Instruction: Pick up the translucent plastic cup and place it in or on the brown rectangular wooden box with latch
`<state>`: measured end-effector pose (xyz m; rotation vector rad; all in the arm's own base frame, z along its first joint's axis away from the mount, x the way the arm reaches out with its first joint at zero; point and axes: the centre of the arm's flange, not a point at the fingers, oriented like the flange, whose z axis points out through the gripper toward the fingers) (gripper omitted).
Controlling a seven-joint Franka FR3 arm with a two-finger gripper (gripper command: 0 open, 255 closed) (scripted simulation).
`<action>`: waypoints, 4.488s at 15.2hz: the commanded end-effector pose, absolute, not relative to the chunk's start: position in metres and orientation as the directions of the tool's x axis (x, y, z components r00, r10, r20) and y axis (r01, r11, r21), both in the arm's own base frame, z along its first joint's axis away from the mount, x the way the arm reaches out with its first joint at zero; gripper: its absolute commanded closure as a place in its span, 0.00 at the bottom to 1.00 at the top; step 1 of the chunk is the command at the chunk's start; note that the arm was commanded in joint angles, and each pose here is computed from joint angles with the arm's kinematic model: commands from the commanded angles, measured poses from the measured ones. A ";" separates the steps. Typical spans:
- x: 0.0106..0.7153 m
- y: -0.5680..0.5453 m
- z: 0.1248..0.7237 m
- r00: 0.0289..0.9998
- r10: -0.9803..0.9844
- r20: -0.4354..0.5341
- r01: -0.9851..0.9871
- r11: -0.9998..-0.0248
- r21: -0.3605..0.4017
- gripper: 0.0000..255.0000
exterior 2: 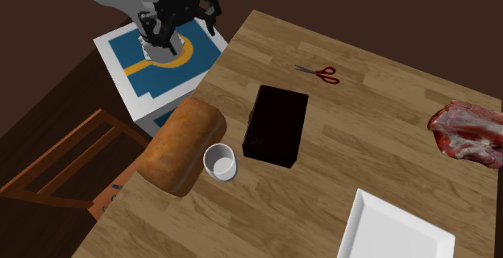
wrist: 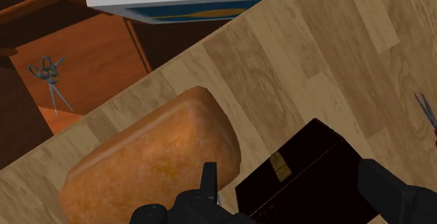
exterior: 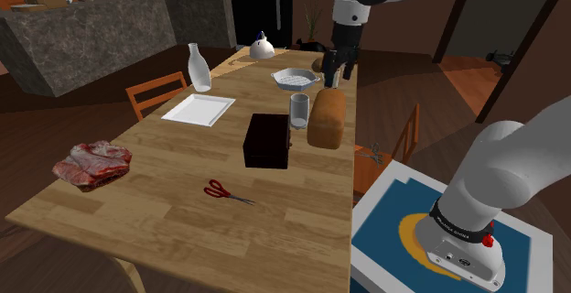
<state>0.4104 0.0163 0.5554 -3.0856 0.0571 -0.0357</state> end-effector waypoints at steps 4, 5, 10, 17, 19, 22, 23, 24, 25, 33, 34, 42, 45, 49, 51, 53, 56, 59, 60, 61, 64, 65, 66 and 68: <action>0.467 0.003 0.520 1.000 -0.024 0.004 -0.024 -0.998 -0.052 0.00; 0.478 0.001 0.512 1.000 -0.021 0.000 -0.021 -0.998 -0.051 0.00; 0.535 -0.011 0.475 1.000 -0.008 -0.019 -0.009 -0.999 -0.049 0.00; 0.613 -0.025 0.422 0.999 0.010 -0.046 0.008 -0.999 -0.045 0.00; 0.634 -0.029 0.406 0.998 0.015 -0.053 0.013 -0.999 -0.044 0.00; 0.634 -0.029 0.391 0.998 0.015 -0.053 0.013 -0.999 -0.044 0.00; 0.633 -0.028 0.385 0.998 0.015 -0.053 0.013 -0.999 -0.044 0.00; 0.633 -0.028 0.380 0.998 0.015 -0.053 0.013 -0.999 -0.044 0.00; 0.633 -0.028 0.375 0.998 0.015 -0.053 0.013 -0.999 -0.044 0.00; 0.632 -0.027 0.367 0.998 0.015 -0.053 0.013 -0.999 -0.044 0.00; 0.632 -0.027 0.367 0.998 0.015 -0.053 0.013 -0.999 -0.044 0.00; 0.632 -0.027 0.367 0.998 0.015 -0.053 0.013 -0.999 -0.044 1.00; 0.632 -0.027 0.367 0.998 0.015 -0.053 0.013 -0.999 -0.044 1.00; 0.632 -0.027 0.388 0.998 0.015 -0.053 0.013 -0.999 -0.044 1.00; 0.632 -0.027 0.398 0.998 0.015 -0.053 0.013 -0.999 -0.044 1.00; 0.632 -0.027 0.409 0.998 0.015 -0.053 0.013 -0.999 -0.044 1.00; 0.632 -0.027 0.425 0.998 0.015 -0.053 0.013 -0.999 -0.044 1.00; 0.632 -0.027 0.440 0.998 0.015 -0.053 0.013 -0.999 -0.044 1.00; 0.632 -0.027 0.446 0.998 0.015 -0.053 0.013 -0.999 -0.044 1.00; 0.632 -0.027 0.451 0.998 0.015 -0.053 0.013 -0.999 -0.044 1.00; 0.632 -0.027 0.467 0.998 0.015 -0.053 0.013 -0.999 -0.044 1.00; 0.632 -0.027 0.472 0.998 0.015 -0.053 0.013 -0.999 -0.044 1.00; 0.632 -0.027 0.477 0.998 0.015 -0.053 0.013 -0.999 -0.044 1.00; 0.632 -0.027 0.488 0.998 0.015 -0.053 0.013 -0.999 -0.044 1.00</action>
